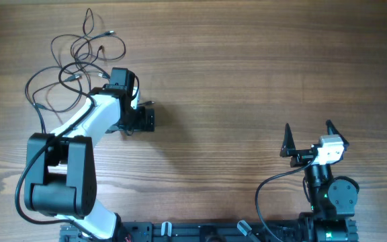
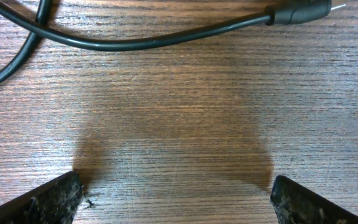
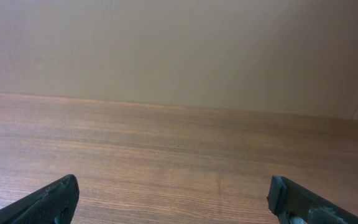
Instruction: Untangle cables
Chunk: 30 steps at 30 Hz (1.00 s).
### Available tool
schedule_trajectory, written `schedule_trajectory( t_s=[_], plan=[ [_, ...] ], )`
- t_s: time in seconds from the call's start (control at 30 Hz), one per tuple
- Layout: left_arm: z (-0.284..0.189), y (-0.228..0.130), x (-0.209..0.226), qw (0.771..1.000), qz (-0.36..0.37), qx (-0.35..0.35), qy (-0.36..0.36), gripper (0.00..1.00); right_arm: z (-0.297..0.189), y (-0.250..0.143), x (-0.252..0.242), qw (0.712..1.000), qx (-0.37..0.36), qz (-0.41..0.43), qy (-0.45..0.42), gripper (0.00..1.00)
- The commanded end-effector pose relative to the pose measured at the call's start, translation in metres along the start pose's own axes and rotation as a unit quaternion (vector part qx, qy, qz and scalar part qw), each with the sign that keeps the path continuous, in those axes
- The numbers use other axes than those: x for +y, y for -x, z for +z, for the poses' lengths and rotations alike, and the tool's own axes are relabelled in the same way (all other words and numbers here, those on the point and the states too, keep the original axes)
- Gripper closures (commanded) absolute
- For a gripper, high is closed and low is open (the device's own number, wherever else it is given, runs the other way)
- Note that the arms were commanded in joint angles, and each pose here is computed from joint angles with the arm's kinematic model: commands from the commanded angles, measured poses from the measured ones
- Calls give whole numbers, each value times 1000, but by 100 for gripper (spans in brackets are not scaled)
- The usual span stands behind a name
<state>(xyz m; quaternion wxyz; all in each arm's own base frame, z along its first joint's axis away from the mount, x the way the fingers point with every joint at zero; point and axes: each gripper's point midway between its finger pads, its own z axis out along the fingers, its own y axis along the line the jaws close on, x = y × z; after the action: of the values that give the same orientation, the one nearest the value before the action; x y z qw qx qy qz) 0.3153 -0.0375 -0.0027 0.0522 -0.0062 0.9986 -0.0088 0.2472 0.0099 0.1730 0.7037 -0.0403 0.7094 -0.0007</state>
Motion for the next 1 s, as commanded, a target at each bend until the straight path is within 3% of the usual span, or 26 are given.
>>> schedule_trajectory(
  t_s=[0.0,0.33,0.6,0.97],
  plan=[
    [0,-2,0,1000,1,2,-5,0,-1,2,2,1000,-6,-7,6,0],
    [-60,22,-2,995,2,-100,-13,0,-1,2,2,1000,-6,-7,6,0],
    [-79,66,-7,963,3,-267,-33,0,-1,2,2,1000,-6,-7,6,0],
    [-41,29,-1,945,2,-326,-38,0,-1,2,2,1000,-6,-7,6,0]
  ],
)
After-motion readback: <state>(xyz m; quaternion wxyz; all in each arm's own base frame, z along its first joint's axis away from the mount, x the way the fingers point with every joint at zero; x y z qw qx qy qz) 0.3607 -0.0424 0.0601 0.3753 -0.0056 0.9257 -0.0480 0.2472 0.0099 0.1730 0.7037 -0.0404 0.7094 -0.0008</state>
